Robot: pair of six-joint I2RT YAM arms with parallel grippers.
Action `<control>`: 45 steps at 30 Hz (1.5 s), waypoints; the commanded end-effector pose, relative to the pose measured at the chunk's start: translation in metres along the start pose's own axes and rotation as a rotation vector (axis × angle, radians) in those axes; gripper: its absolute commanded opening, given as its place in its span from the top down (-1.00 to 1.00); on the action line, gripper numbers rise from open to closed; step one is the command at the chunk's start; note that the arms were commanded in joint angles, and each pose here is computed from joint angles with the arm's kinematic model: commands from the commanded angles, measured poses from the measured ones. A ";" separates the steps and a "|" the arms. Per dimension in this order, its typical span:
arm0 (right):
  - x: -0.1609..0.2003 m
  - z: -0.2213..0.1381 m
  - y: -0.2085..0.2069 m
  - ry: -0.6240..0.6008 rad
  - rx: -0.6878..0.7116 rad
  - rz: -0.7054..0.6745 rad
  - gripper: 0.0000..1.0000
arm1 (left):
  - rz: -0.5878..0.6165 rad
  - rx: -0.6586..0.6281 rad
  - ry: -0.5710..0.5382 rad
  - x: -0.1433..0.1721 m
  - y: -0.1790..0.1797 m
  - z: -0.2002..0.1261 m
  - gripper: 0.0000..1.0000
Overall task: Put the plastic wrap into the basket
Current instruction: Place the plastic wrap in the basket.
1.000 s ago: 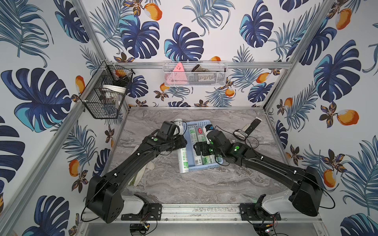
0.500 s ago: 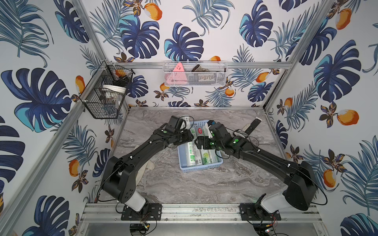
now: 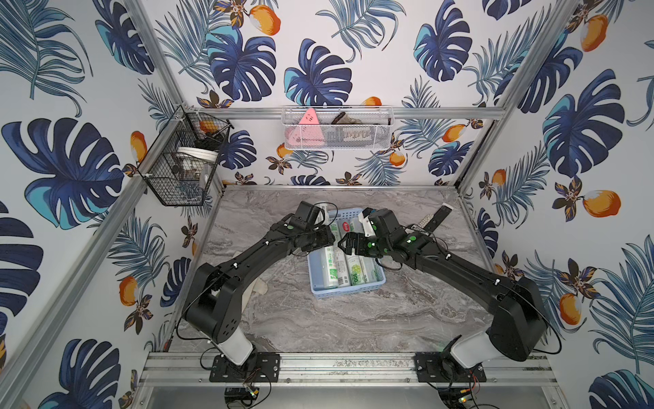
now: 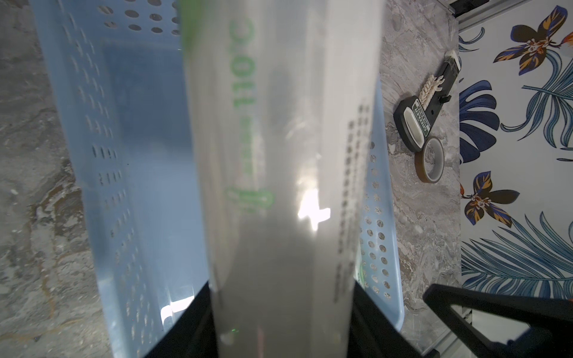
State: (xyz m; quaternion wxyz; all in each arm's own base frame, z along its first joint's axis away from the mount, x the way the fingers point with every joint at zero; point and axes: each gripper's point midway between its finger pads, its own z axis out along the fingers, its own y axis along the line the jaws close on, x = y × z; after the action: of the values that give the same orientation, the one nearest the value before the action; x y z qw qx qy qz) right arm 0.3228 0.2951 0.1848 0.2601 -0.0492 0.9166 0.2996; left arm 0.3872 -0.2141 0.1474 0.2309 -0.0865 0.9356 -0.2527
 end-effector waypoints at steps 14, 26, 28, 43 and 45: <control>0.010 0.025 -0.002 0.086 -0.019 0.040 -0.91 | -0.002 -0.116 -0.012 -0.015 0.031 0.028 0.28; 0.012 0.036 -0.024 0.102 0.099 0.028 -0.91 | -0.027 -0.109 0.059 0.001 0.040 0.056 0.26; 0.012 0.038 -0.026 0.099 0.105 0.023 -0.91 | -0.028 -0.120 0.063 0.003 0.044 0.058 0.25; 0.019 0.058 -0.036 0.130 0.129 0.033 -0.91 | -0.032 -0.197 0.093 0.012 0.064 0.074 0.13; 0.020 0.059 -0.037 0.131 0.131 0.034 -0.91 | -0.035 -0.203 0.096 0.013 0.065 0.075 0.06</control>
State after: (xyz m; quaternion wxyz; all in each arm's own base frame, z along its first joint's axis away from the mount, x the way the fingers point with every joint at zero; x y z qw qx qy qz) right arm 0.3405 0.2996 0.1165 0.1977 -0.0364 0.9500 0.2389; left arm 0.4061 -0.1986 0.0520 0.1668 -0.1086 0.9639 -0.1770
